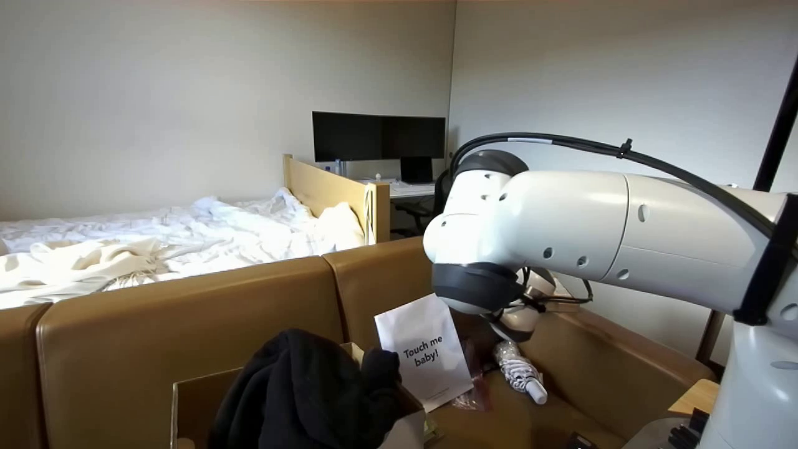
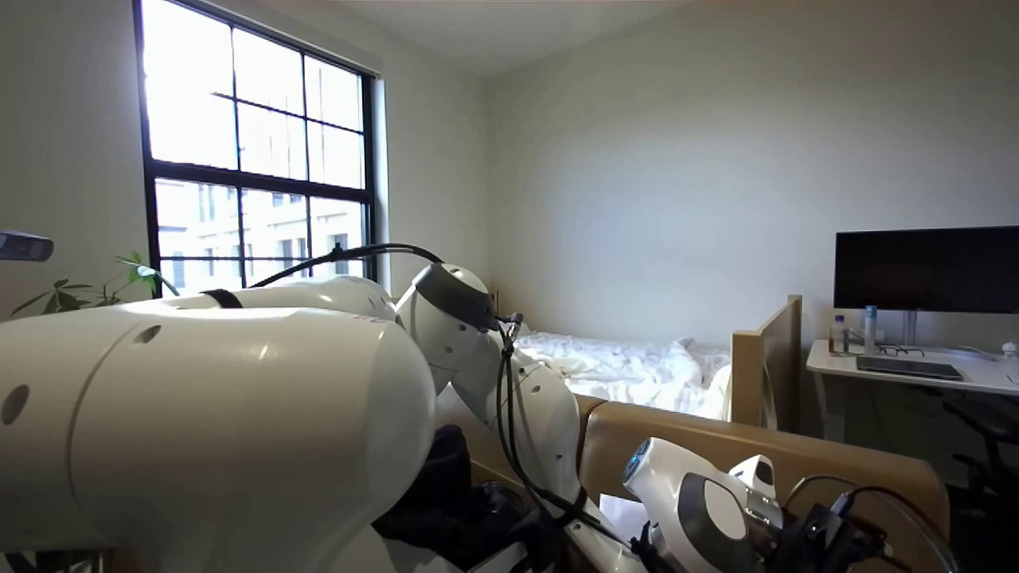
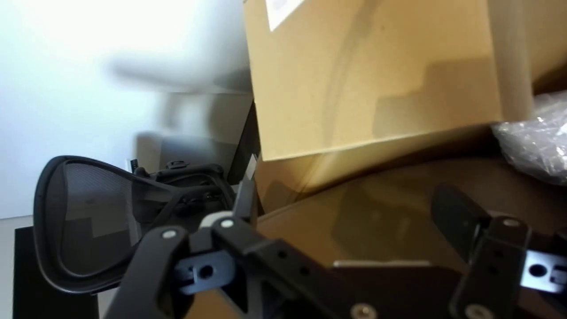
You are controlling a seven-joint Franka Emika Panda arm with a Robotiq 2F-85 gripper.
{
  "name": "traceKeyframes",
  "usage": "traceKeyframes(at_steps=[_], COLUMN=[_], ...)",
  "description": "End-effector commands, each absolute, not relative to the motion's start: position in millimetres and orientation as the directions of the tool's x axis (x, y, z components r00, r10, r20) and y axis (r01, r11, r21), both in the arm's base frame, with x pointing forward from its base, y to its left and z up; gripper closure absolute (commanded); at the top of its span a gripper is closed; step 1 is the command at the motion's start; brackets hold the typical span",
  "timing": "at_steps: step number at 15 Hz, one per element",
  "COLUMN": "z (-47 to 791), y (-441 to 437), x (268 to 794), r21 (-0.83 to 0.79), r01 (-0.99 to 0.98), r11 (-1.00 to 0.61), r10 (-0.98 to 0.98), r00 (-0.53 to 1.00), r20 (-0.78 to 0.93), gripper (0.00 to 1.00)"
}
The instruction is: Put the book inside the box
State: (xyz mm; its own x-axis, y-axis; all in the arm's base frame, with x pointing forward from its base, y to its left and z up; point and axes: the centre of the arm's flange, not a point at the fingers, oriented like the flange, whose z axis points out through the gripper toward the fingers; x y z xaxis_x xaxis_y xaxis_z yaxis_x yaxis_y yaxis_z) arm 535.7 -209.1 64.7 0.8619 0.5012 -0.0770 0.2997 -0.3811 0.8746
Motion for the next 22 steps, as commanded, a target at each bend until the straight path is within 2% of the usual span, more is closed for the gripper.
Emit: traceKeyframes(at_steps=[1, 9, 17, 22], z=[59.0, 44.1, 64.5, 89.9], y=[-260.4, -261.2, -268.3, -255.1], x=[475.6, 447.2, 492.4, 499.0], r21=[0.898, 0.84, 0.875, 0.839], r01=[0.307, 0.364, 0.225, 0.175], r11=[-0.314, -0.402, -0.43, -0.515], r10=[0.498, 0.491, 0.447, 0.447], r00=[0.859, 0.86, 0.894, 0.89], r20=[-0.119, -0.138, -0.01, 0.088], gripper=[0.0, 0.0, 0.0, 0.0])
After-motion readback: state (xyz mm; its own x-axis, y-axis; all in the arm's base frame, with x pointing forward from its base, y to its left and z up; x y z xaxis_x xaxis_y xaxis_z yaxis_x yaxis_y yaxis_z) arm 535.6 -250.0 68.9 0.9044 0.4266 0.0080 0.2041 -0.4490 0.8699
